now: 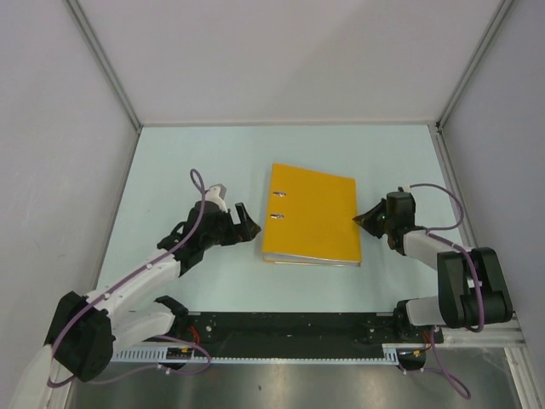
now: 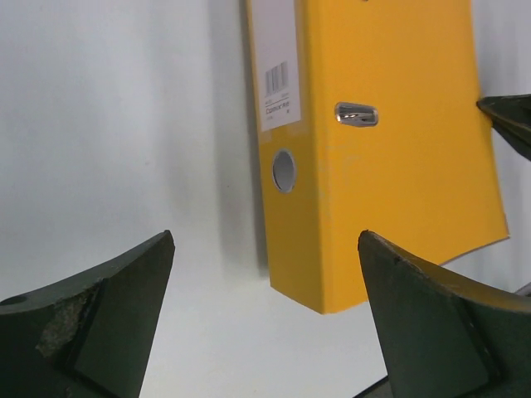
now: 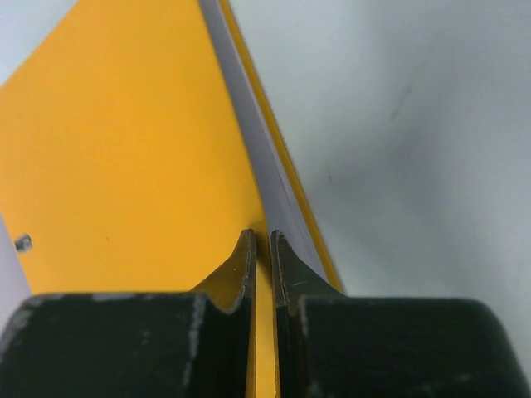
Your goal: Put the files into the folder
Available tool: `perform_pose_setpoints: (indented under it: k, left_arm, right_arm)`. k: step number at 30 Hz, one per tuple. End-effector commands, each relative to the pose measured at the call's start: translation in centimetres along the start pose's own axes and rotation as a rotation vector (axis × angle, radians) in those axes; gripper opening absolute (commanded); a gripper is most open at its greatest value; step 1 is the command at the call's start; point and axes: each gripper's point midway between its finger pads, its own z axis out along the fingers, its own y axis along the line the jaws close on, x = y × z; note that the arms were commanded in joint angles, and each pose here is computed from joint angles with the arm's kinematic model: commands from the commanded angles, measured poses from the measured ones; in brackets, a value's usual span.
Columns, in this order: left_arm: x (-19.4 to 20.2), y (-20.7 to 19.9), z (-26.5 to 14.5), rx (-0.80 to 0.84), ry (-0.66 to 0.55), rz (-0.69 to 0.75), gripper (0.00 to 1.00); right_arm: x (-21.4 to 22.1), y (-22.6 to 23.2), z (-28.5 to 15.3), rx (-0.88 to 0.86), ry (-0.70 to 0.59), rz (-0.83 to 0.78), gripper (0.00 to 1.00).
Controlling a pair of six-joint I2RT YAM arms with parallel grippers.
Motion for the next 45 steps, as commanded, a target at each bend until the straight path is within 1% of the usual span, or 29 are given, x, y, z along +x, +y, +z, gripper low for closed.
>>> perform_pose_setpoints:
  k: [1, 5, 7, 10, 12, 13, 14, 15, 16, 18, 19, 20, 22, 23, 24, 25, 27, 29, 30, 31, 32, 33, 35, 36, 38, 41, 43, 44, 45]
  left_arm:
    - [-3.7, -2.8, -0.4, 0.114, -0.067, -0.024, 0.98]
    - [-5.5, -3.5, -0.6, 0.177, -0.061, -0.07, 0.98]
    - [-6.6, -3.9, -1.0, 0.191, -0.089, -0.068, 0.98]
    - [-6.7, -4.6, -0.9, 0.221, -0.078, -0.065, 0.98]
    - [-6.0, -5.0, -0.7, 0.246, -0.037, -0.064, 0.95]
    - [-5.6, -4.9, -0.5, 0.254, -0.023, -0.067, 0.92]
    - [-3.9, -4.8, -0.5, 0.274, 0.024, -0.072, 0.89]
    - [-3.7, -5.0, -0.5, 0.297, 0.019, -0.07, 0.86]
    - [-3.3, -4.8, -0.5, 0.304, 0.025, -0.068, 0.84]
    - [-1.8, -3.9, -0.6, 0.284, 0.048, -0.064, 0.85]
    - [-1.2, -3.4, -0.6, 0.269, 0.064, -0.066, 0.87]
    - [-0.9, -3.2, -1.0, 0.271, 0.056, -0.063, 0.88]
    - [-0.5, -2.7, -1.4, 0.252, 0.059, -0.069, 0.88]
    - [-0.3, -2.4, -1.6, 0.236, 0.058, -0.074, 0.88]
    - [-1.1, -2.8, -2.4, 0.246, 0.021, -0.076, 0.89]
    - [-1.6, -2.6, -2.7, 0.233, -0.007, -0.079, 0.89]
    - [-3.2, -3.1, -4.5, 0.229, -0.08, -0.086, 0.89]
    - [-5.3, -3.5, -6.1, 0.217, -0.17, -0.084, 0.9]
    - [-5.6, -3.3, -6.8, 0.202, -0.182, -0.081, 0.9]
    - [-6.8, -3.4, -8.1, 0.193, -0.239, -0.076, 0.9]
    - [-7.9, -4.0, -9.3, 0.197, -0.276, -0.064, 0.91]
    - [-8.0, -3.5, -9.9, 0.166, -0.281, -0.052, 0.9]
    - [-9.7, -3.4, -12.3, 0.132, -0.369, -0.037, 0.91]
    - [-9.8, -2.9, -13.0, 0.107, -0.381, -0.035, 0.91]
    - [-11.2, -2.5, -15.3, 0.073, -0.473, -0.036, 0.92]
    - [-11.8, -2.0, -17.3, 0.047, -0.532, -0.03, 0.95]
    - [-11.4, -1.5, -17.8, 0.018, -0.516, -0.03, 0.95]
    - [-11.4, -1.5, -18.1, 0.016, -0.521, -0.028, 0.95]
    - [-11.1, -1.2, -18.2, 0.001, -0.512, -0.03, 0.95]
  right_arm:
    - [-2.4, -4.6, -0.5, 0.222, -0.213, 0.183, 0.0]
    - [-5.1, -3.0, -0.3, 0.163, -0.336, 0.278, 0.0]
    - [-5.8, -2.6, 0.0, 0.138, -0.359, 0.301, 0.0]
    - [-7.3, -0.2, 0.7, 0.022, -0.384, 0.309, 0.0]
    - [-7.3, 0.7, 1.0, -0.021, -0.356, 0.236, 0.0]
    - [-7.0, 1.4, 1.1, -0.057, -0.32, 0.191, 0.0]
    - [-7.2, 1.9, 0.9, -0.06, -0.318, 0.097, 0.0]
    - [-7.1, 2.1, 0.7, -0.064, -0.309, 0.041, 0.0]
    - [-5.9, 2.3, 0.4, -0.069, -0.25, -0.021, 0.14]
    - [-6.6, 3.6, -1.3, -0.037, -0.271, -0.187, 0.37]
    - [-5.9, 2.4, -2.0, 0.07, -0.253, -0.263, 0.55]
    - [-7.0, 4.6, -3.7, 0.054, -0.301, -0.327, 0.61]
    - [-7.0, 4.3, -5.6, 0.135, -0.301, -0.466, 0.73]
    - [-6.0, 6.4, -6.8, 0.085, -0.306, -0.543, 0.76]
    - [-6.3, 8.2, -7.9, 0.068, -0.33, -0.603, 0.78]
    - [-6.1, 8.0, -8.8, 0.122, -0.341, -0.686, 0.83]
    - [-4.3, 11.2, -10.5, 0.067, -0.356, -0.824, 0.85]
    - [-4.1, 11.7, -11.6, 0.122, -0.403, -0.951, 0.93]
    - [-2.6, 12.6, -11.9, 0.099, -0.397, -1.012, 0.96]
    - [-2.1, 13.3, -12.2, 0.081, -0.389, -1.052, 1.0]
    - [-0.7, 13.9, -12.0, 0.028, -0.34, -1.139, 1.0]
    - [1.5, 15.0, -12.0, -0.055, -0.29, -1.236, 1.0]
    - [5.8, 16.0, -11.3, -0.192, -0.18, -1.435, 0.99]
    - [8.9, 16.8, -11.7, -0.271, -0.148, -1.534, 1.0]
    - [11.2, 16.9, -10.9, -0.261, -0.137, -1.705, 1.0]
    - [16.0, 17.8, -10.8, -0.357, -0.082, -1.861, 1.0]
    - [19.1, 18.9, -11.4, -0.482, -0.058, -1.924, 1.0]
    - [20.4, 18.7, -10.9, -0.504, -0.03, -1.954, 1.0]
    - [20.9, 19.5, -10.8, -0.526, -0.055, -1.97, 1.0]
